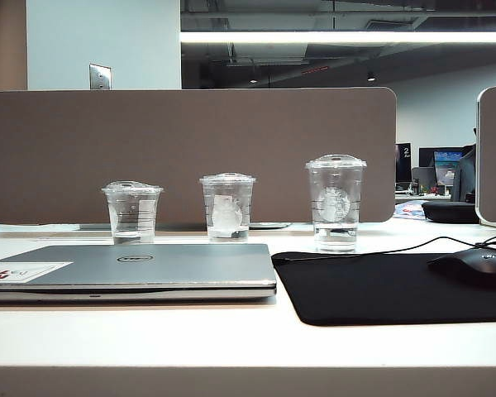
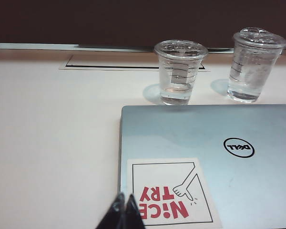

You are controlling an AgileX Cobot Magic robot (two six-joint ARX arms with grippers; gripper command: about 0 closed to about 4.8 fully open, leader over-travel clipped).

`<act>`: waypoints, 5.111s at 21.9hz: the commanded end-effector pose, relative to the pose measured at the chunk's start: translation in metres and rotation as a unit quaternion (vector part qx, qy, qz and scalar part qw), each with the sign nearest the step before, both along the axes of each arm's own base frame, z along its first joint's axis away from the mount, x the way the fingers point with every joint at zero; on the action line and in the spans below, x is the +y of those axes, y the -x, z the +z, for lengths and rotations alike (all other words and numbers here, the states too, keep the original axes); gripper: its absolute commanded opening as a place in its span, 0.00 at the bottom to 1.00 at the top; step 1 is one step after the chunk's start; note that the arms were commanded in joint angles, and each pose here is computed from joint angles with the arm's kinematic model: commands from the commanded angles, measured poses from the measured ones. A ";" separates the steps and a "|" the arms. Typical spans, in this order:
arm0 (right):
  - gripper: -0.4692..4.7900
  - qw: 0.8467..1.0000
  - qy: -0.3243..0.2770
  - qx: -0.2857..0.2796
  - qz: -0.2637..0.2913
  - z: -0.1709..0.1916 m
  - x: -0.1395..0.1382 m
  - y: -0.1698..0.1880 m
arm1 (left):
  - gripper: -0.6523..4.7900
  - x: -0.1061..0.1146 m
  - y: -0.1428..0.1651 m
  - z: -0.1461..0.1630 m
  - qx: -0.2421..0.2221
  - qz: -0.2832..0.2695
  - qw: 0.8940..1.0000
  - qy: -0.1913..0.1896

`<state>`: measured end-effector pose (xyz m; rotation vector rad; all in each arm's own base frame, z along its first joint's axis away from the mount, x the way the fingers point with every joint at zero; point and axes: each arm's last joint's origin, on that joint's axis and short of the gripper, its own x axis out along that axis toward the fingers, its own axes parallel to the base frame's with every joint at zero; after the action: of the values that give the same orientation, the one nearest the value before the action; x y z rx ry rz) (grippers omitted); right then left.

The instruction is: Pick up the coffee cup on the right and place it on the right side of the laptop.

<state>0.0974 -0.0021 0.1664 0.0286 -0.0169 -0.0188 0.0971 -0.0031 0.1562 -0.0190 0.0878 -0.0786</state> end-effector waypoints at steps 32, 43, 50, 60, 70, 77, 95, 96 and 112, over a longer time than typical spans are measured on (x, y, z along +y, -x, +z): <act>0.07 0.966 -0.246 -0.031 0.075 0.007 0.004 0.000 | 0.11 -0.042 0.011 0.002 -0.006 -0.226 0.974 0.001; 0.07 0.973 -0.212 -0.034 0.085 0.040 0.005 -0.007 | 0.11 -0.053 0.018 0.002 -0.006 -0.290 0.957 0.001; 0.70 0.985 -0.106 0.047 0.127 0.056 0.020 -0.070 | 0.11 -0.060 0.024 0.002 -0.006 -0.334 0.942 0.001; 1.00 0.981 -0.024 0.078 0.175 -0.006 0.059 -0.243 | 0.11 -0.061 0.024 0.002 -0.006 -0.336 0.942 0.002; 1.00 0.978 -0.021 0.092 0.186 -0.046 0.077 -0.317 | 0.11 -0.061 0.024 0.002 -0.006 -0.336 0.942 0.001; 1.00 0.978 0.006 0.086 0.190 -0.051 0.087 -0.331 | 0.11 -0.061 0.024 0.002 -0.006 -0.336 0.942 0.001; 1.00 0.978 0.006 0.081 0.191 -0.062 0.093 -0.351 | 0.11 -0.061 0.024 0.002 -0.006 -0.336 0.942 0.001; 1.00 0.978 0.006 0.081 0.191 -0.062 0.093 -0.351 | 0.11 -0.061 0.024 0.002 -0.006 -0.336 0.942 0.001; 0.78 0.980 0.003 0.054 0.192 -0.057 0.093 -0.352 | 0.11 -0.061 0.024 0.002 -0.006 -0.336 0.942 0.001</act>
<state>0.4482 0.0901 0.1000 0.0184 0.1641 0.3646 0.0731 -0.0639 0.1562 0.0120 0.0913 -0.7644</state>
